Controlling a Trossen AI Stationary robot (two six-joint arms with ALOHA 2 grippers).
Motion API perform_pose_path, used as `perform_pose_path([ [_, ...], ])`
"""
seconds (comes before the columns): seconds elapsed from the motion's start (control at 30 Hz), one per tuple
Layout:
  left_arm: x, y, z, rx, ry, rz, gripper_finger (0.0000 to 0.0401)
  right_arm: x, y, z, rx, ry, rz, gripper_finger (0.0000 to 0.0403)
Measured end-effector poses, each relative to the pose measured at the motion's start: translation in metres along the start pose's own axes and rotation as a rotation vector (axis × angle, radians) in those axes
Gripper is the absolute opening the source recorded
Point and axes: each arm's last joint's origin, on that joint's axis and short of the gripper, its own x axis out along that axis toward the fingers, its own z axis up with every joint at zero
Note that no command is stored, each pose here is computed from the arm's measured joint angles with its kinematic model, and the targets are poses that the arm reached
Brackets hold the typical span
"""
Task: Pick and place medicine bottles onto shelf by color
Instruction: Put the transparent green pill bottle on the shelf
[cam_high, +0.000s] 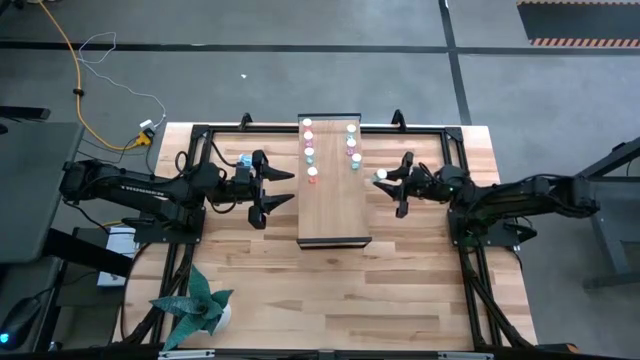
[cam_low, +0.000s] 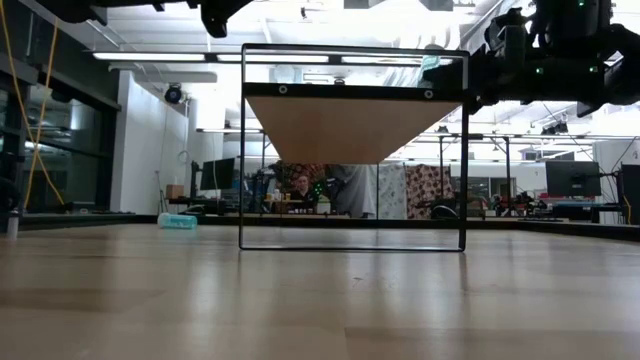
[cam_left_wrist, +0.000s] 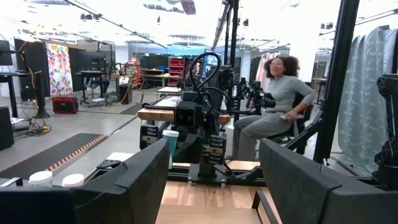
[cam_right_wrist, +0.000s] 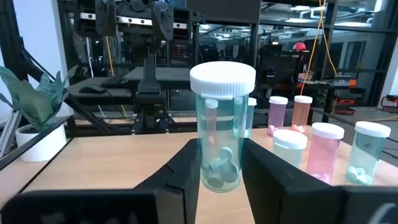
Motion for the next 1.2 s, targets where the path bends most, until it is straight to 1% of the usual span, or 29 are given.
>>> perform_pose_path([
  [0.13,0.000,0.000,0.001,-0.001,-0.009,0.000,0.0239,0.006,0.000,-0.005,0.017,-0.013,0.000,0.0094],
  [0.3,0.000,0.000,0.001,-0.001,-0.012,0.000,0.0239,0.017,-0.001,-0.020,0.049,0.043,0.001,0.0094],
  [0.47,0.000,0.000,0.001,-0.001,-0.012,0.000,0.0239,0.036,-0.003,-0.020,0.061,0.054,0.010,0.0094],
  [0.63,0.000,0.000,0.001,0.000,-0.009,0.000,0.0239,0.052,-0.005,-0.026,0.079,0.150,0.013,0.0094],
  [0.7,0.000,0.000,0.001,0.000,-0.008,0.000,0.0239,0.056,-0.006,-0.028,0.080,0.162,0.013,0.0094],
  [1.2,0.000,0.000,0.000,0.000,0.001,0.000,0.0239,0.057,-0.007,-0.033,0.025,0.201,0.004,0.0094],
])
